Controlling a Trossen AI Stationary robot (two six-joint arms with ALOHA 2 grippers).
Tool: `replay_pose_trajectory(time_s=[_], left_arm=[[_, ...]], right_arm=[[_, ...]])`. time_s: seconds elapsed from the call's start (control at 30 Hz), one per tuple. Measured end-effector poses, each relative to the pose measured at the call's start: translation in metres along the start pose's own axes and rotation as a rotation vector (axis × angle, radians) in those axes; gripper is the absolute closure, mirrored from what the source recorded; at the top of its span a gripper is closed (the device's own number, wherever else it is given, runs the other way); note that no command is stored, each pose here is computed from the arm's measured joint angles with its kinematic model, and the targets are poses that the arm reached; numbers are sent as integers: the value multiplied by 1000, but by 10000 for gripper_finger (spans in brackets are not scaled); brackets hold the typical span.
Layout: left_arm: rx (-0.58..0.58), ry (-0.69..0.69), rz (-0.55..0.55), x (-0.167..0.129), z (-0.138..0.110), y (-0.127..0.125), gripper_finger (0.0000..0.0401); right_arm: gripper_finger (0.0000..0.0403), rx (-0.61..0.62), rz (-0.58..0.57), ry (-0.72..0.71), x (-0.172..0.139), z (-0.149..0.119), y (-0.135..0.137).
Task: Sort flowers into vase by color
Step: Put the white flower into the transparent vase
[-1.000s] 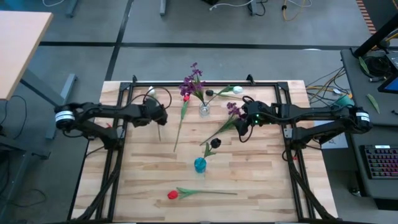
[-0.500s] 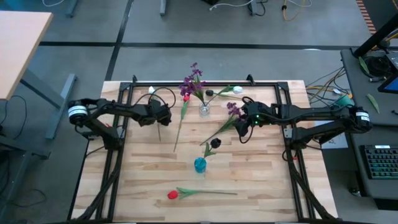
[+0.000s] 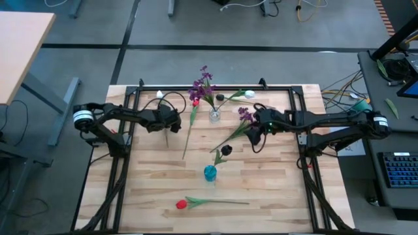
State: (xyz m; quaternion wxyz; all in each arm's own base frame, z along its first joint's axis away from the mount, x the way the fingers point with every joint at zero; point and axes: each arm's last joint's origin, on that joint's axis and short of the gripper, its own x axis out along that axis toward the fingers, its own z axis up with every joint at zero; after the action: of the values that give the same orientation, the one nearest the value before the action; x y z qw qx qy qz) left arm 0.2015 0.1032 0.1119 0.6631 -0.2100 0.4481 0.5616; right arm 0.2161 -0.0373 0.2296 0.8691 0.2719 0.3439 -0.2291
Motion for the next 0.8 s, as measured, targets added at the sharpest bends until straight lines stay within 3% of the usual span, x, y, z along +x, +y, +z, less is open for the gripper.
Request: replay_pose_trajectory(time_s=[0.23,0.47,0.7,0.8], left_arm=[[10,-4,1,-4,0,4,399],[-7,-63,-98,-37,5,14,401],[-45,-190,-319,-89,3,26,401],[-35,-133,-483,-107,-4,32,401]], right_arm=[[110,-23,20,10,-1,-4,6],[117,-43,37,19,-2,-7,11],[119,-58,48,23,-2,-9,14],[120,-64,53,24,-2,-10,15]])
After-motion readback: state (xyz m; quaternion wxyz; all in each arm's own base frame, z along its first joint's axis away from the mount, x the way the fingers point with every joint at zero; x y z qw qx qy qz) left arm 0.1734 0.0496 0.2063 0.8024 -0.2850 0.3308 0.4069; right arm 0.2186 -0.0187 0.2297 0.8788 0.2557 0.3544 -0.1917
